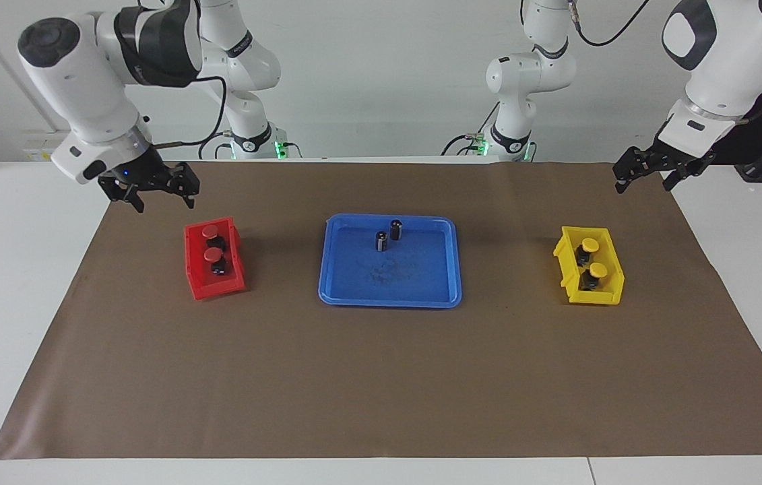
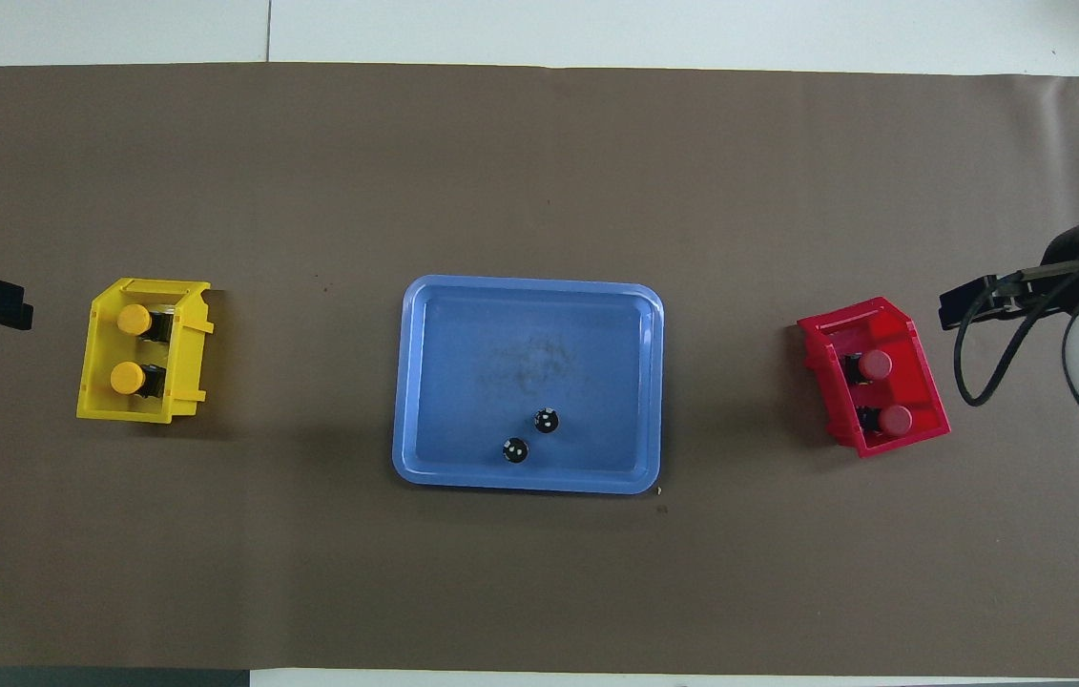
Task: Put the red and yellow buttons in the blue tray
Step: 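Reach the right gripper into the red holder and grasp a red button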
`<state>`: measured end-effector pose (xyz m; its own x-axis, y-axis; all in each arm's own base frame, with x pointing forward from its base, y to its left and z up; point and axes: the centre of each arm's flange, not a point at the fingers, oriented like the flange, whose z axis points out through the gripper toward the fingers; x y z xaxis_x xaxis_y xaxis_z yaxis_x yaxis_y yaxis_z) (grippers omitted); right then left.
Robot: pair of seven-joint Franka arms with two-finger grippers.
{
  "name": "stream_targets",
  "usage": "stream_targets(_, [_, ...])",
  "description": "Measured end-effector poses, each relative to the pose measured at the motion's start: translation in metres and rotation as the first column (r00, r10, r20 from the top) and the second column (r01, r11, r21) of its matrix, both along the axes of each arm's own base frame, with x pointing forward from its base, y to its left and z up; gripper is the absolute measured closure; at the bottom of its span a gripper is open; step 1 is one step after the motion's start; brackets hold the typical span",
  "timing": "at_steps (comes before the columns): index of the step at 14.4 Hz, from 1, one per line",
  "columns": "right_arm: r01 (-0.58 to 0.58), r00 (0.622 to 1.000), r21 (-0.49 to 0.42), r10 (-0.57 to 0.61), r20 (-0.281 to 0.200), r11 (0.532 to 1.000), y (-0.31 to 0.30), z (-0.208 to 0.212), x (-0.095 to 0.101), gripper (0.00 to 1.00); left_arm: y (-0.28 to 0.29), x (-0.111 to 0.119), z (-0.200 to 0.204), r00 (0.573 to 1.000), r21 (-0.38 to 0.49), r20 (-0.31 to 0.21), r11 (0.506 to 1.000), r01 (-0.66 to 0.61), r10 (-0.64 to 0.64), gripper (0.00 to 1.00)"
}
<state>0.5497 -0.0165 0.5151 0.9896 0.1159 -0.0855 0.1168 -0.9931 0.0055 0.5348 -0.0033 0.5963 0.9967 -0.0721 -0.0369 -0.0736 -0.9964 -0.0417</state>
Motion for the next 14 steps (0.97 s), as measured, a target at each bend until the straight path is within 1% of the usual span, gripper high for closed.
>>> stream_targets(1, [-0.021,1.0,0.003,0.021,0.005,1.0,0.0,-0.017,0.0,0.21,0.0,0.0,0.0,1.0,0.0,0.003,1.0,0.0,0.0,0.0])
stream_targets(2, [-0.048,0.999,0.011,0.047,0.017,0.999,0.001,-0.032,0.0,0.22,0.0,0.001,-0.001,1.0,0.0,0.006,1.0,0.001,-0.001,0.0])
stream_targets(3, [-0.067,0.997,0.019,0.066,0.029,0.998,0.001,-0.046,-0.001,0.28,0.0,0.001,-0.003,1.0,0.0,0.01,1.0,0.001,-0.001,0.0])
stream_targets(4, [-0.079,0.996,0.022,0.079,0.037,0.997,0.0,-0.059,-0.003,0.28,0.0,0.001,-0.005,1.0,0.0,0.009,1.0,0.002,-0.002,0.0])
stream_targets(5, [-0.084,0.996,0.025,0.083,0.044,0.996,-0.002,-0.073,-0.006,0.33,0.0,0.0,-0.007,1.0,0.0,0.008,1.0,0.002,-0.002,0.0])
stream_targets(6, [-0.083,0.995,0.033,0.082,0.049,0.996,-0.002,-0.087,-0.009,0.35,0.0,0.0,-0.008,1.0,0.0,0.011,1.0,0.002,-0.002,0.0])
stream_targets(8, [-0.092,0.994,0.038,0.09,0.058,0.995,-0.002,-0.107,-0.015,0.34,0.0,-0.001,-0.011,1.0,0.001,0.021,1.0,0.002,-0.002,0.0])
stream_targets(12, [-0.114,0.99,0.061,0.108,0.095,0.992,0.0,-0.133,-0.019,0.34,0.012,0.005,-0.031,0.998,0.0,0.06,1.0,-0.017,0.017,0.01])
stream_targets(14, [-0.119,0.989,0.062,0.113,0.091,0.991,0.002,-0.14,-0.02,0.34,0.017,0.008,-0.045,0.998,-0.001,0.062,1.0,-0.023,0.023,0.03])
